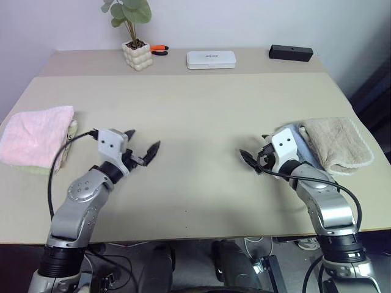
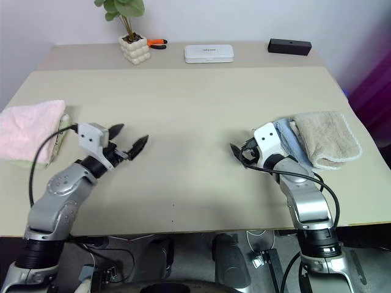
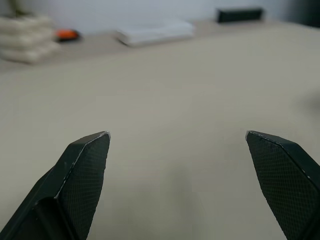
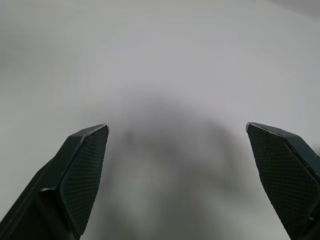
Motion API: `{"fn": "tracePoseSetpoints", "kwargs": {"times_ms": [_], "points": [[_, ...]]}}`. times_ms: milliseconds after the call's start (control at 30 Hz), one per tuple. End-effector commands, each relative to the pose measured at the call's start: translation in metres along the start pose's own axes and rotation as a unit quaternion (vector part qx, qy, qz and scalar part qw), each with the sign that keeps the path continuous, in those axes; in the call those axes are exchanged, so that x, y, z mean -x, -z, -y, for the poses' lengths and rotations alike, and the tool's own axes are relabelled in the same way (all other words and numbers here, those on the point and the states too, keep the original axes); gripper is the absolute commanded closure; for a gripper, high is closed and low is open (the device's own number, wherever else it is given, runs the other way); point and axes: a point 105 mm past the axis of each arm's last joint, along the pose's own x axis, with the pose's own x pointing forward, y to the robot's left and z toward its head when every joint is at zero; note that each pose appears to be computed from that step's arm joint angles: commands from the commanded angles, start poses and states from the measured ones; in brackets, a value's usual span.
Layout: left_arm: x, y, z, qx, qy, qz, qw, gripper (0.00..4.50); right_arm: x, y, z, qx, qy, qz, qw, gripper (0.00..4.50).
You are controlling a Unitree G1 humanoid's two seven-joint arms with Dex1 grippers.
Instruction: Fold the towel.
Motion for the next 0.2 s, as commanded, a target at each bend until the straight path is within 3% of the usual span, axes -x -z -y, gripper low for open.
{"fn": "tracePoseSetpoints", "kwargs": {"times_ms": [33, 200], "points": [[0.0013, -0.0068, 0.0023, -0.015, 0.021, 0.013, 1.0, 0.04, 0.0082, -0.0186, 0.0111, 0.008, 0.026, 0.037, 0.999, 0.0], [0.0023, 0.0005, 0.0019, -0.021, 0.018, 0.002, 1.0, 0.04, 0.0109, -0.0242, 0.0053, 0.01, -0.017, 0.048, 0.999, 0.0]]}}
